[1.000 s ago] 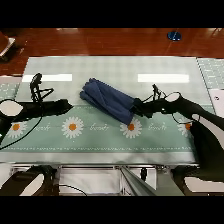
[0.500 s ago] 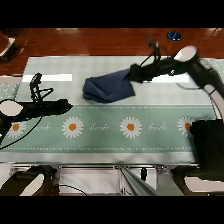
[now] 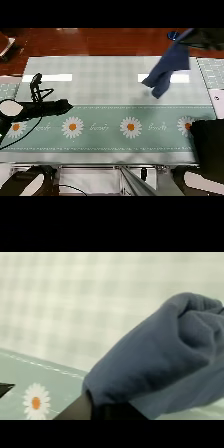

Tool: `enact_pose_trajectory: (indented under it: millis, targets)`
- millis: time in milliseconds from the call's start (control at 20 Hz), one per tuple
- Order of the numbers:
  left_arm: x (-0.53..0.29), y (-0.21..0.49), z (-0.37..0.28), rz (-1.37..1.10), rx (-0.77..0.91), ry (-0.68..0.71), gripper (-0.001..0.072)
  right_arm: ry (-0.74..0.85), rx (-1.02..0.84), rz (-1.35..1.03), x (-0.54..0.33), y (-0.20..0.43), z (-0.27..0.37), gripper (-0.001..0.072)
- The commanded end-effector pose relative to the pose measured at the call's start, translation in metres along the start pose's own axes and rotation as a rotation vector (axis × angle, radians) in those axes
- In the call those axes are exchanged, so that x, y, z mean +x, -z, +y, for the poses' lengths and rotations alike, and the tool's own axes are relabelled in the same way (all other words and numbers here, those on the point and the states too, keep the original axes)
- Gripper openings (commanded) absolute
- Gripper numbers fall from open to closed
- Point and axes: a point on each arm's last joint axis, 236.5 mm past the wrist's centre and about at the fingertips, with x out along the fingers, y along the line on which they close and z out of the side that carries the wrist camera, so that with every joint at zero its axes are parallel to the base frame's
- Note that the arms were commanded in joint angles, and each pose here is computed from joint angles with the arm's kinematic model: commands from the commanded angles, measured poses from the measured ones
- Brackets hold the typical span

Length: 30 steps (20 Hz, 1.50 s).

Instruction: Fold the shirts.

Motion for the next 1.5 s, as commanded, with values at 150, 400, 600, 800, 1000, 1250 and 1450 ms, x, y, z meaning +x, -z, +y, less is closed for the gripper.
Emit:
enact_pose_trajectory:
  millis: [150,400,600,800,1000,1250,1450]
  targets:
    - [0.000,0.000,0.000,0.000,0.001,0.000,0.0013,0.413,0.352,-0.044,-0.129,0.056,-0.107,0.0021]
    - [0.000,-0.003,0.001,-0.014,0.001,-0.003,0.0013,0.567,0.620,-0.165,-0.180,0.113,-0.141,0.0021]
    - [0.000,-0.008,0.001,-0.035,0.001,-0.007,0.0013,0.800,0.830,-0.171,-0.207,0.196,-0.178,0.0021]
    - [0.003,-0.010,-0.005,-0.049,0.022,-0.001,0.0012,1.190,0.964,-0.062,-0.262,0.302,-0.206,0.0022]
    - [0.011,0.002,-0.024,-0.018,0.054,0.027,0.0013,1.128,1.052,0.057,-0.220,0.341,-0.217,0.0407]
    - [0.002,-0.029,-0.036,-0.122,0.078,0.038,0.0013,1.055,0.966,-0.044,-0.213,0.296,-0.245,0.0350]
    - [-0.078,-0.142,-0.087,-0.399,0.146,0.095,0.0012,0.406,0.644,-0.441,-0.165,0.093,-0.191,0.0021]
